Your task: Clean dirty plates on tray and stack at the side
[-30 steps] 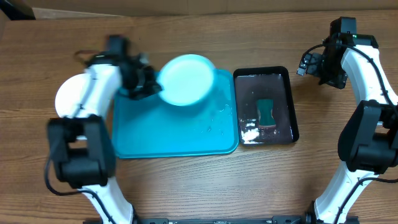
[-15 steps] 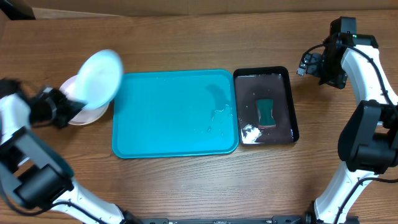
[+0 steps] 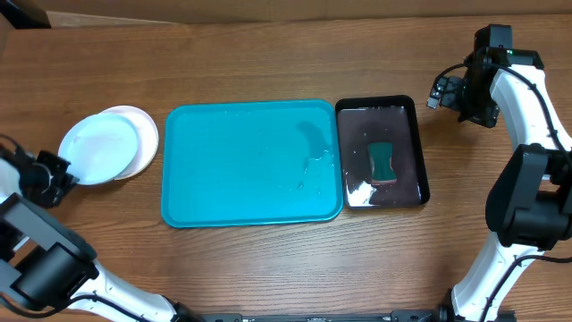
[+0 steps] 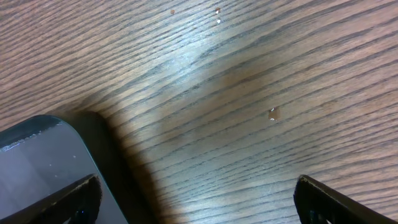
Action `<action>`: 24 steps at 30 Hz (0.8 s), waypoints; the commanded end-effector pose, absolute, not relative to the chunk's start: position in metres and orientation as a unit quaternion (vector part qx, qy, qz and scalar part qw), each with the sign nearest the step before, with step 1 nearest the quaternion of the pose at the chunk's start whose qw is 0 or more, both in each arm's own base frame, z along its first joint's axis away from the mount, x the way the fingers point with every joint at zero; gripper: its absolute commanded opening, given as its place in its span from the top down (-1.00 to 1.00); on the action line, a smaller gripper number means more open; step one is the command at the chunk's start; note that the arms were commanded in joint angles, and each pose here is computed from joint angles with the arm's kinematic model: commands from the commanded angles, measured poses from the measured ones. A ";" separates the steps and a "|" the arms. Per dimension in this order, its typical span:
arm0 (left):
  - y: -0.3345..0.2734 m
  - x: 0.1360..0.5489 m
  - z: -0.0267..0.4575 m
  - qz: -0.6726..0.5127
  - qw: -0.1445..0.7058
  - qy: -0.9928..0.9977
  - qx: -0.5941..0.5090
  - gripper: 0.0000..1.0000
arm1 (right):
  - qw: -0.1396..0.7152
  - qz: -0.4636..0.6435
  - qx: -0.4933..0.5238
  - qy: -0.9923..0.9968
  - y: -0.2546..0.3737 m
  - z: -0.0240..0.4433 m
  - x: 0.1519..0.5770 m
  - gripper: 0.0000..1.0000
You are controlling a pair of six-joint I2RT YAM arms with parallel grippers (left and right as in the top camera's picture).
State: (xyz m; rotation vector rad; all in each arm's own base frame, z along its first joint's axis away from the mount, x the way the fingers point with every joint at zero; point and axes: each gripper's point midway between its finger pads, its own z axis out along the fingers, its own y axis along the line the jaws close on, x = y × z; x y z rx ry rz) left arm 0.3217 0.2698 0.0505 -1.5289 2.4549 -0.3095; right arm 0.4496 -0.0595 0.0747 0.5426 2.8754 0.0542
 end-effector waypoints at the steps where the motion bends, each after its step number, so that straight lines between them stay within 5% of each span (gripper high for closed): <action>1: 0.264 0.341 0.069 -0.067 0.143 0.860 -0.484 0.92 | 0.131 0.017 0.187 0.973 -0.061 0.091 0.456 -1.00; 16: 0.241 0.368 0.068 0.000 0.147 0.889 -0.433 0.90 | 0.131 0.017 0.187 0.973 -0.061 0.091 0.456 -1.00; 18: 0.241 0.368 0.068 0.000 0.147 0.889 -0.434 0.63 | 0.131 0.017 0.187 0.973 -0.061 0.091 0.456 -1.00; 21: 0.239 0.370 0.068 -0.006 0.149 0.889 -0.432 -0.35 | 0.131 0.017 0.187 0.973 -0.061 0.091 0.456 -1.00; 24: 0.219 0.382 0.070 -0.062 0.157 0.900 -0.401 -0.61 | 0.131 0.017 0.187 0.973 -0.061 0.091 0.456 -1.00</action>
